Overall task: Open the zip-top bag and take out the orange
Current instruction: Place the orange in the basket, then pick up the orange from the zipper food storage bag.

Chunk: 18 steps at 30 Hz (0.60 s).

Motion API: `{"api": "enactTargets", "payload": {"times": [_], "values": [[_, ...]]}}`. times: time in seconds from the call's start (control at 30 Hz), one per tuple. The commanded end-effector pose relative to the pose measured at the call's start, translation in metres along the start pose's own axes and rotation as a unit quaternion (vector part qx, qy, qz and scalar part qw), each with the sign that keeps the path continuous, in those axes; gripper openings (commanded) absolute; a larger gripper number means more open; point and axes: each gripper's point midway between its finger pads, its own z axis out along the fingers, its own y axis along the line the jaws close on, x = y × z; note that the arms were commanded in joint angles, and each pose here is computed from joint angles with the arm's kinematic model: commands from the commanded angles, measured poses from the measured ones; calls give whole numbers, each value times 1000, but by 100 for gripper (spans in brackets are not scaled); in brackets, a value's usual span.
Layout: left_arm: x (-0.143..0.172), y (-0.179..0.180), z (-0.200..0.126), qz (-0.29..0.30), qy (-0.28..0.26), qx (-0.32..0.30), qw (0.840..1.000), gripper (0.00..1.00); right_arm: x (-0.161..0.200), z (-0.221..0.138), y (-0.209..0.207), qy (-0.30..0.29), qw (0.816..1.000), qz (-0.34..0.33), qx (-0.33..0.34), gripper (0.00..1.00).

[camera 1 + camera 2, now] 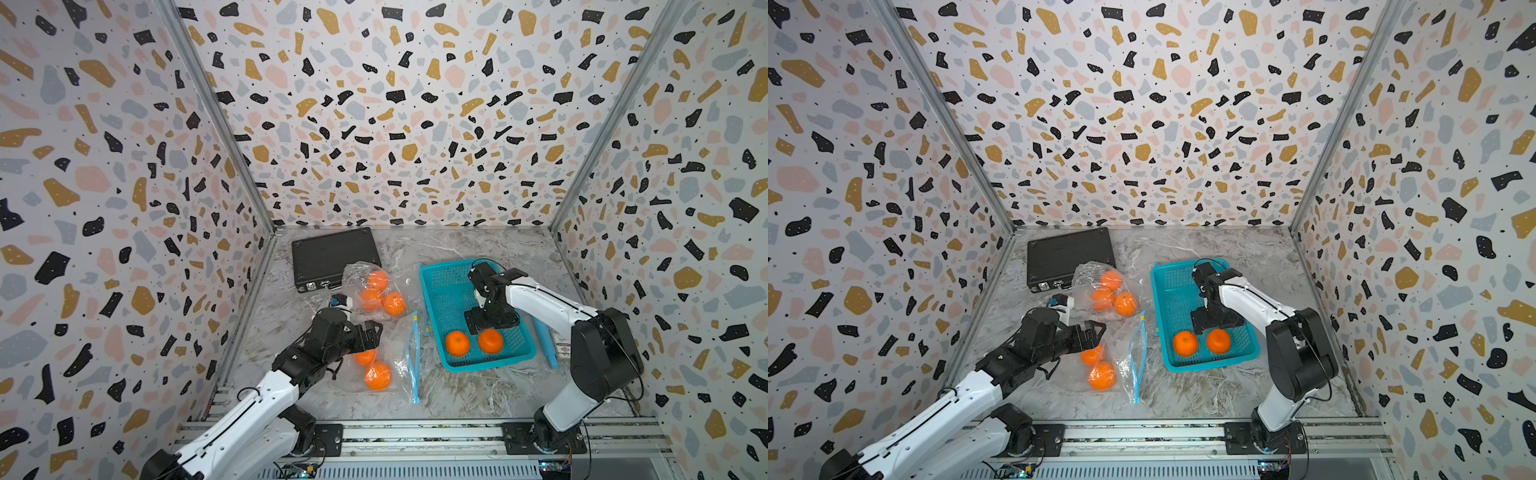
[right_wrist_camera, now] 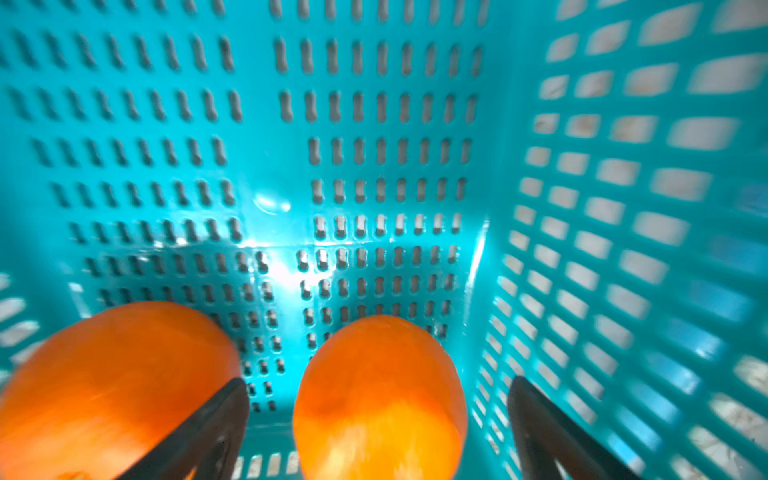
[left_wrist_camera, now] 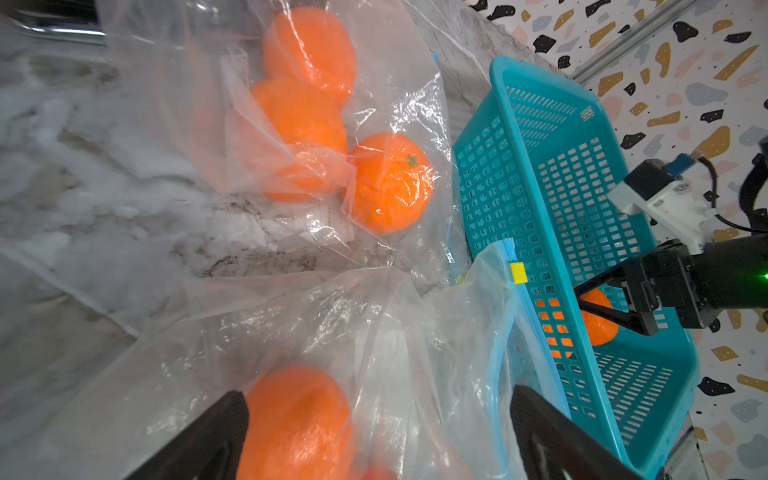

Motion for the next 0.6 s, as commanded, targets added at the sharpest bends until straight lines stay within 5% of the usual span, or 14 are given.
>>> {"api": "enactTargets", "payload": {"times": [0.0,0.17,0.33,0.47,0.57], "values": [[17,23,-8,-20,4,-37,999,99,-15,-65,20,-109,993,-49,-13,96],[38,48,-20,-37,3,-66,997,79,-1,-104,117,-200,954,-135,-180,72],[56,48,-21,-54,4,-30,998,60,19,-103,181,-215,927,-202,-229,65],[71,59,-11,-58,28,-44,997,53,21,-79,205,-181,929,-205,-248,50],[77,62,-4,-62,31,-44,997,49,25,-63,217,-171,927,-223,-248,48]]}}
